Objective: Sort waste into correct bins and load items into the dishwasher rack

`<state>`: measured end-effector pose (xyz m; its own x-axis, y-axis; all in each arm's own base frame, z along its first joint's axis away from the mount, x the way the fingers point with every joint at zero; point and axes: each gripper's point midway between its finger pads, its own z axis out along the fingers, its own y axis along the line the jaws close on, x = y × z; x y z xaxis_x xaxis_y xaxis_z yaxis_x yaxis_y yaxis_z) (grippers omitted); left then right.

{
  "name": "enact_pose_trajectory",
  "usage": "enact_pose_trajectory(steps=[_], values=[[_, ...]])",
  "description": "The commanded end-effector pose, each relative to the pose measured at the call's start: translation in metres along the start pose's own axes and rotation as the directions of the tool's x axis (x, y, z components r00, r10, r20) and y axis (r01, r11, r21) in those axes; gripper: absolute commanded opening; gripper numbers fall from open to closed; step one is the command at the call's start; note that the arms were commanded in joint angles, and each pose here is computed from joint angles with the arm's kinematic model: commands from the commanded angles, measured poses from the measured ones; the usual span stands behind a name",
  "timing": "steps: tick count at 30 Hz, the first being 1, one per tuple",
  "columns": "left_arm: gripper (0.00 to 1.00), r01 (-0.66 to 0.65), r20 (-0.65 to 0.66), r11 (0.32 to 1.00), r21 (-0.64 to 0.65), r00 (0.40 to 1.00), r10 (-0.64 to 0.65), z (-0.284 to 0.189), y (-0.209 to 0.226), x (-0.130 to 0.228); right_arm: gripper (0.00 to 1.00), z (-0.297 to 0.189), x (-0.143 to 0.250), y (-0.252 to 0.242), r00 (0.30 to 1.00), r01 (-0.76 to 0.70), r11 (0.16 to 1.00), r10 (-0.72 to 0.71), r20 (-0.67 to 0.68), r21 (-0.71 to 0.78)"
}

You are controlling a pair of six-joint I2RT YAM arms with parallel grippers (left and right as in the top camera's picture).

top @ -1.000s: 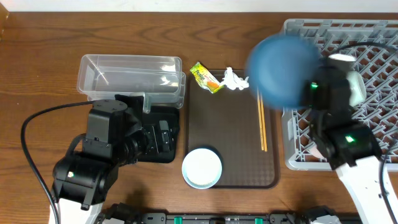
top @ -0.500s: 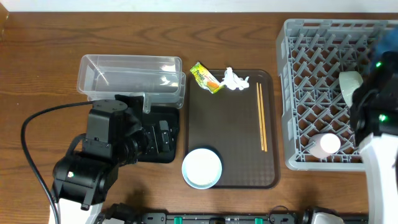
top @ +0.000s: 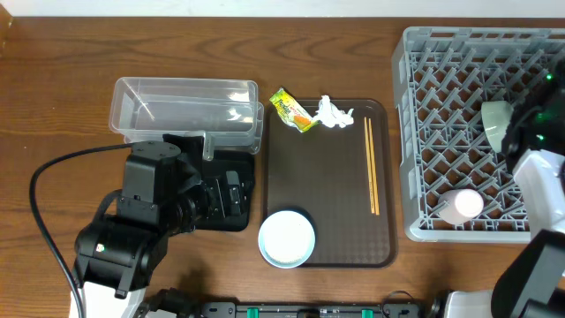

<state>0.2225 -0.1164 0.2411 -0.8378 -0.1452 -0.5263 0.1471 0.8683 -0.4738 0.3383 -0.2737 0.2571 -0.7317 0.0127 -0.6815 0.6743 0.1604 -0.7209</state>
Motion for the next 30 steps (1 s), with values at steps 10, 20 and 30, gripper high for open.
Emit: enact_pose_trajectory(steps=[10,20,30], values=[[0.89,-0.017,0.023,1.0,0.003,1.0,0.017,-0.006,-0.004,-0.006,0.61,-0.029,-0.007,0.075,0.971,0.229,0.969,-0.222,0.084,-0.095],[0.89,-0.018,0.023,1.0,0.003,1.0,0.017,-0.006,-0.004,-0.006,0.86,-0.099,-0.053,0.079,0.949,0.203,0.945,-0.125,0.288,-0.257],[0.89,-0.018,0.023,1.0,0.003,1.0,0.017,-0.006,-0.004,-0.006,0.83,-0.226,-0.034,0.098,0.95,0.178,0.61,0.098,0.295,-0.773]])
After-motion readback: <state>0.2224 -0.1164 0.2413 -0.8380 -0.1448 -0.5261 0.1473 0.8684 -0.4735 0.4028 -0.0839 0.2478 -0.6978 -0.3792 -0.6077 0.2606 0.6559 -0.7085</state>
